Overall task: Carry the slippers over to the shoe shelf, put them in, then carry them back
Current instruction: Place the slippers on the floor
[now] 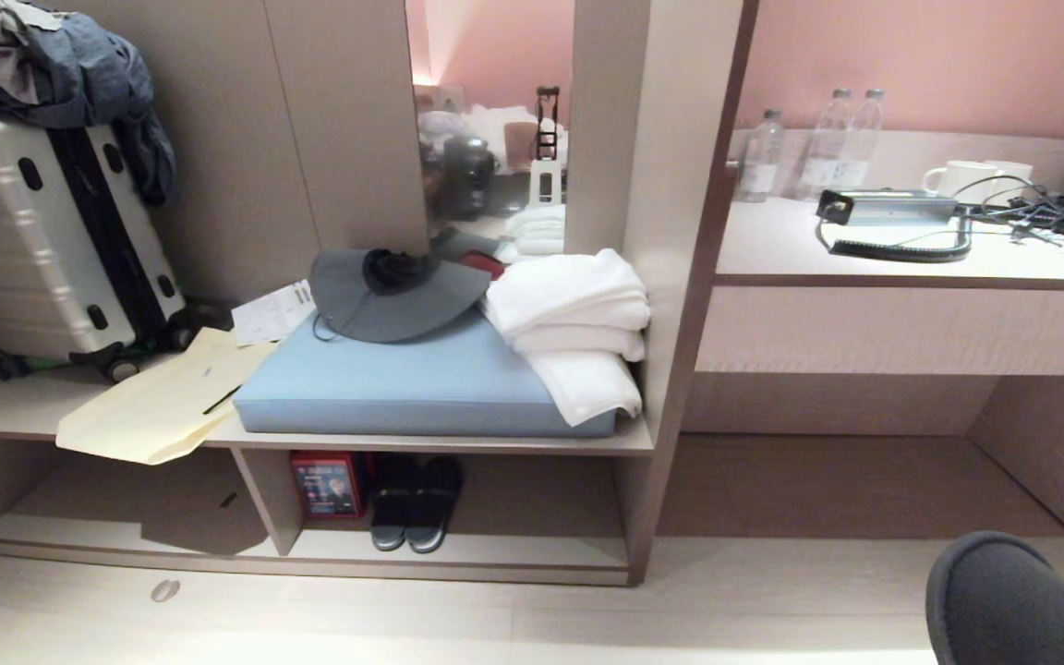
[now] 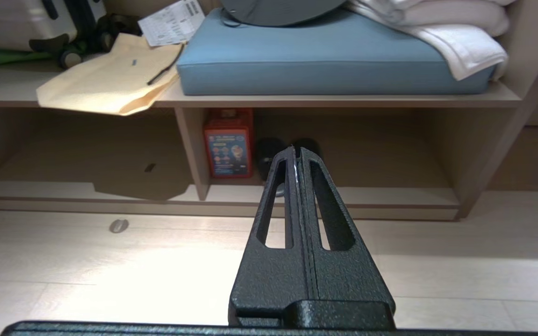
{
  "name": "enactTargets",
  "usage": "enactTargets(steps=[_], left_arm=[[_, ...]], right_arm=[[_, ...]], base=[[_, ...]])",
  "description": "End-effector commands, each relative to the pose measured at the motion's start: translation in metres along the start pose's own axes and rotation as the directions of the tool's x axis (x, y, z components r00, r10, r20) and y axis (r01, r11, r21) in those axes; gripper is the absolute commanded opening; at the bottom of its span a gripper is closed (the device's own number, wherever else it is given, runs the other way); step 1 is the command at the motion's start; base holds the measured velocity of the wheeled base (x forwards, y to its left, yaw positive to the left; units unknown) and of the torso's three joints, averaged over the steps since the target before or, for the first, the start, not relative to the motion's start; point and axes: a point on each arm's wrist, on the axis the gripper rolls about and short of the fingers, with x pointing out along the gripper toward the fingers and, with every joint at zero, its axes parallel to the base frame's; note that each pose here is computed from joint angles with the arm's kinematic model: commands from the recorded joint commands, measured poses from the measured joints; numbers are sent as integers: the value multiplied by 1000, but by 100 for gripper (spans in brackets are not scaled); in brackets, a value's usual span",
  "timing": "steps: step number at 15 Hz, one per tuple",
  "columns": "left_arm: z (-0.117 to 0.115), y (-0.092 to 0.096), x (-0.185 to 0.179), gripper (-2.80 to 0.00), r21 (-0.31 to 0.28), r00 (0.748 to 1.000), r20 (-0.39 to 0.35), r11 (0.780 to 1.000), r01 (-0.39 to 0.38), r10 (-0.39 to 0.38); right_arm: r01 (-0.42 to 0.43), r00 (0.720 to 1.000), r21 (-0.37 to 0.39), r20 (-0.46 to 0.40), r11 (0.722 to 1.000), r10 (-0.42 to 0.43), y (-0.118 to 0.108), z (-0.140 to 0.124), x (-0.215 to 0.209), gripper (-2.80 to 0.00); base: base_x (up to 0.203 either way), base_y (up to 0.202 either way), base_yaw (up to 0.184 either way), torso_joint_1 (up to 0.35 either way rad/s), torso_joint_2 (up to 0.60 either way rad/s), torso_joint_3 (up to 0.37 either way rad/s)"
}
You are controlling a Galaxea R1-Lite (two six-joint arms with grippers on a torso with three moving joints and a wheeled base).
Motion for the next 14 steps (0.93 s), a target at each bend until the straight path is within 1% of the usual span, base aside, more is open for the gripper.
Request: enactTargets(steps=[1,14], left_arm=[[0,0,0,-280,0,1000,1,1000,1,-1],[0,0,0,-280,0,1000,1,1000,1,-1]], right_arm=[[-1,1000,1,-1,1000,1,0,0,0,-280],[-1,1000,1,-1,1000,1,0,0,0,-280]], base=[[0,-195,3,2,7,2],[0,-197,1,2,2,2]])
